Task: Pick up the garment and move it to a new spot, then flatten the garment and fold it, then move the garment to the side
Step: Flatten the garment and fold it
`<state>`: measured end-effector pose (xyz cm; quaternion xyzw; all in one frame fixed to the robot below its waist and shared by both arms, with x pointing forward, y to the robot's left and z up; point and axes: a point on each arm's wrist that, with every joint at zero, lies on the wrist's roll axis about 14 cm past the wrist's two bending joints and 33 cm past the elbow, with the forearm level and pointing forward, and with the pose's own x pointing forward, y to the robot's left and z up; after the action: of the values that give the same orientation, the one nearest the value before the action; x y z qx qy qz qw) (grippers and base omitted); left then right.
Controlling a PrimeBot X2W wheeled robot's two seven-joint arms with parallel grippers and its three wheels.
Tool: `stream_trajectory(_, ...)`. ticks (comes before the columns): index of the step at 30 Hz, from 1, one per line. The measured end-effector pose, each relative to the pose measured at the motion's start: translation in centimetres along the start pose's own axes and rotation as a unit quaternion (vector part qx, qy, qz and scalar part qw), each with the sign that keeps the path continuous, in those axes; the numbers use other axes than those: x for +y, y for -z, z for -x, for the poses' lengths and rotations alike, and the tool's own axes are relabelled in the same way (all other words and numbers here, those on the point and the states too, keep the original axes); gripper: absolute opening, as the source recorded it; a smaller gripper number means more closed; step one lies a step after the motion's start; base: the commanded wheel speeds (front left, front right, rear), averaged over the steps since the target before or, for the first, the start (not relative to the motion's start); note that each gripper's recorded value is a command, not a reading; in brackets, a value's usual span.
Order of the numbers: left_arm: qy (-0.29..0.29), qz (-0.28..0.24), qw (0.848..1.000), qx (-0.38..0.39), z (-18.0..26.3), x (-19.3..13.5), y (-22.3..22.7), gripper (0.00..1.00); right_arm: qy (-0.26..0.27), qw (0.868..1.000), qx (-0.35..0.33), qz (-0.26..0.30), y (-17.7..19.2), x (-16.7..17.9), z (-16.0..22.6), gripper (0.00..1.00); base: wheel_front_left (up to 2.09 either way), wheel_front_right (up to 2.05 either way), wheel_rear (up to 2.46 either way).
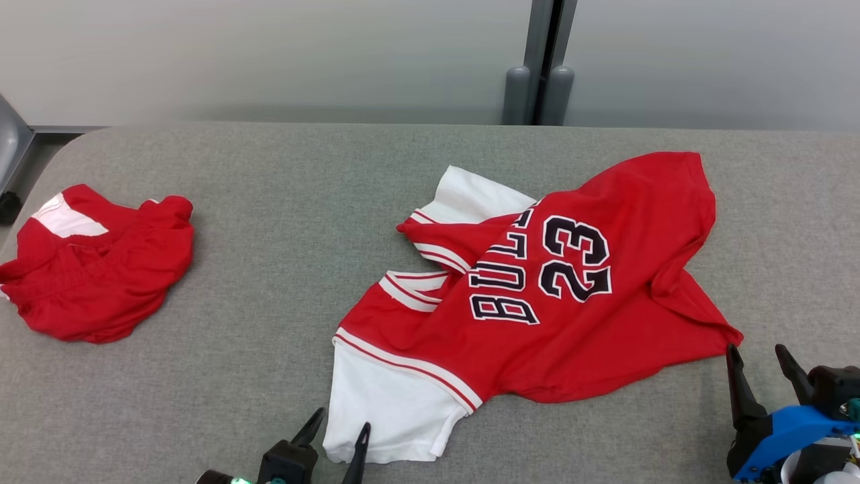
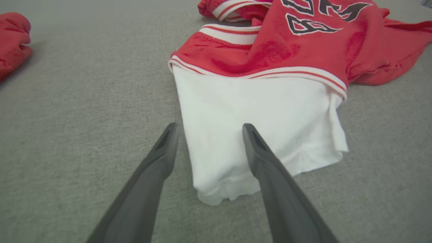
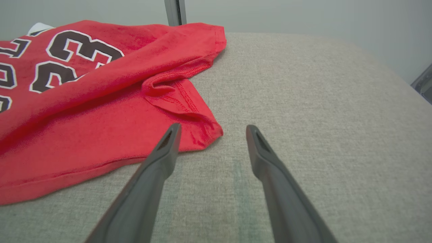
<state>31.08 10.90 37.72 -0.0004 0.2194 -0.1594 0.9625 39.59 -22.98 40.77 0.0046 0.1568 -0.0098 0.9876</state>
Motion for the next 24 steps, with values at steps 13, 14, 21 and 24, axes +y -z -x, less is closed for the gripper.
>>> stream_trajectory(13,0.017,0.015,0.999,0.039,0.4,-0.8,1.7,1.0,0.0,0.999,0.038,-0.003,2.3,-0.2,-1.3,1.0,0.0,0.0,0.0)
stream_trajectory(14,0.021,0.017,0.999,0.042,0.2,-1.1,1.8,1.0,-0.001,0.999,0.041,-0.006,2.4,0.0,-1.7,1.0,0.0,0.0,0.0)
stream_trajectory(21,0.03,0.023,0.998,0.049,-0.6,-1.5,1.9,1.0,-0.01,0.998,0.061,-0.01,3.0,0.7,-3.2,1.0,0.0,0.0,0.0)
stream_trajectory(24,0.035,0.025,0.998,0.052,-1.0,-1.8,2.0,1.0,-0.013,0.997,0.072,-0.016,3.3,1.2,-3.8,1.0,0.0,0.0,0.0)
